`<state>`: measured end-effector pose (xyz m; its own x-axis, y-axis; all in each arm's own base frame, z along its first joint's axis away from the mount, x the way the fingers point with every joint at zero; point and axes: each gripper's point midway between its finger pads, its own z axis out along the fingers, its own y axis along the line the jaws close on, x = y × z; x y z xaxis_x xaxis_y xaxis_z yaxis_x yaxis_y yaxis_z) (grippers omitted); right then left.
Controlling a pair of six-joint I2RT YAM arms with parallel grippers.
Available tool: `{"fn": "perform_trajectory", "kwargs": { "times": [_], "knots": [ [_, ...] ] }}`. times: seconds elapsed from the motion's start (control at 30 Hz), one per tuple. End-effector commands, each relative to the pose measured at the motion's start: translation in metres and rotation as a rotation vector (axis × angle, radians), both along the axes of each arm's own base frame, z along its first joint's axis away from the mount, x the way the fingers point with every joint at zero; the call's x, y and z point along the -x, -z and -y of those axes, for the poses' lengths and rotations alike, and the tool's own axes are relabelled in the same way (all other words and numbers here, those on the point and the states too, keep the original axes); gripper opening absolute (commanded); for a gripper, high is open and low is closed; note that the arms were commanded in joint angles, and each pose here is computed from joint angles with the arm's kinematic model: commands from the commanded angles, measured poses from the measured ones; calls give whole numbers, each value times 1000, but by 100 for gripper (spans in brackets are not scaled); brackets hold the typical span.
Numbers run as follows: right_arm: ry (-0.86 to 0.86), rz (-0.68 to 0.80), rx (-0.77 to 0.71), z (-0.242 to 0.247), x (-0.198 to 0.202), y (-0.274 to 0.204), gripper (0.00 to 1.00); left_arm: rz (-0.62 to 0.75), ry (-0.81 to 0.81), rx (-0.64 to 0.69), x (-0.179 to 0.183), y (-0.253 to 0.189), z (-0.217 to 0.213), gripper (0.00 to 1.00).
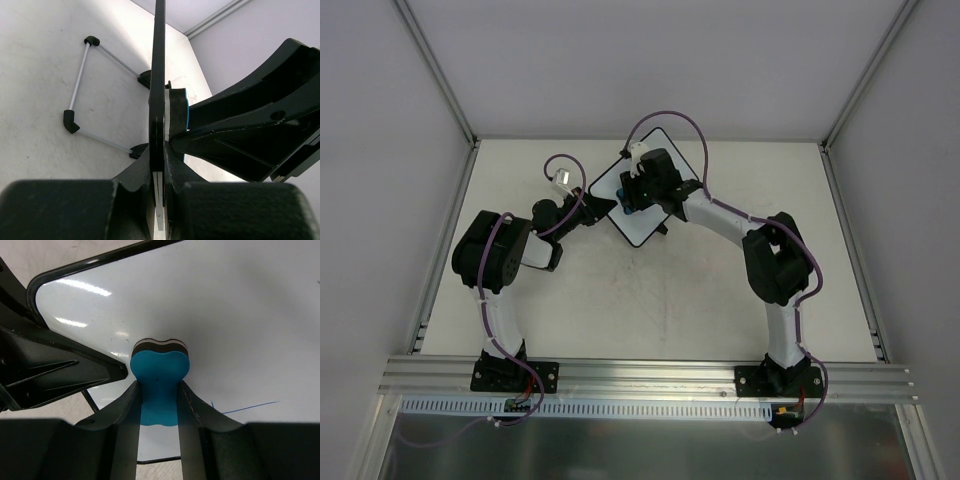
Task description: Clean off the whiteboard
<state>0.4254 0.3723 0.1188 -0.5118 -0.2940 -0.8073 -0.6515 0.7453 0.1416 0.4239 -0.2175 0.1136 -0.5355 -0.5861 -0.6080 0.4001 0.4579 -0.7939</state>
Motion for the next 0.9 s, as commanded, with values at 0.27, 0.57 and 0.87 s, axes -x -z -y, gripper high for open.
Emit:
{"fn": "perform_trajectory", "kwargs": {
  "times": [0.27, 0.57, 0.87],
  "knots": [
    [106, -104, -47, 16, -5, 16, 0, 289, 78, 45, 15, -59, 13, 0],
    [420, -214, -117, 69, -32, 33, 0, 287, 75, 45, 15, -59, 12, 0],
    [647, -261, -133, 113, -44, 59, 0, 284, 76, 48, 15, -58, 13, 0]
  ]
}}
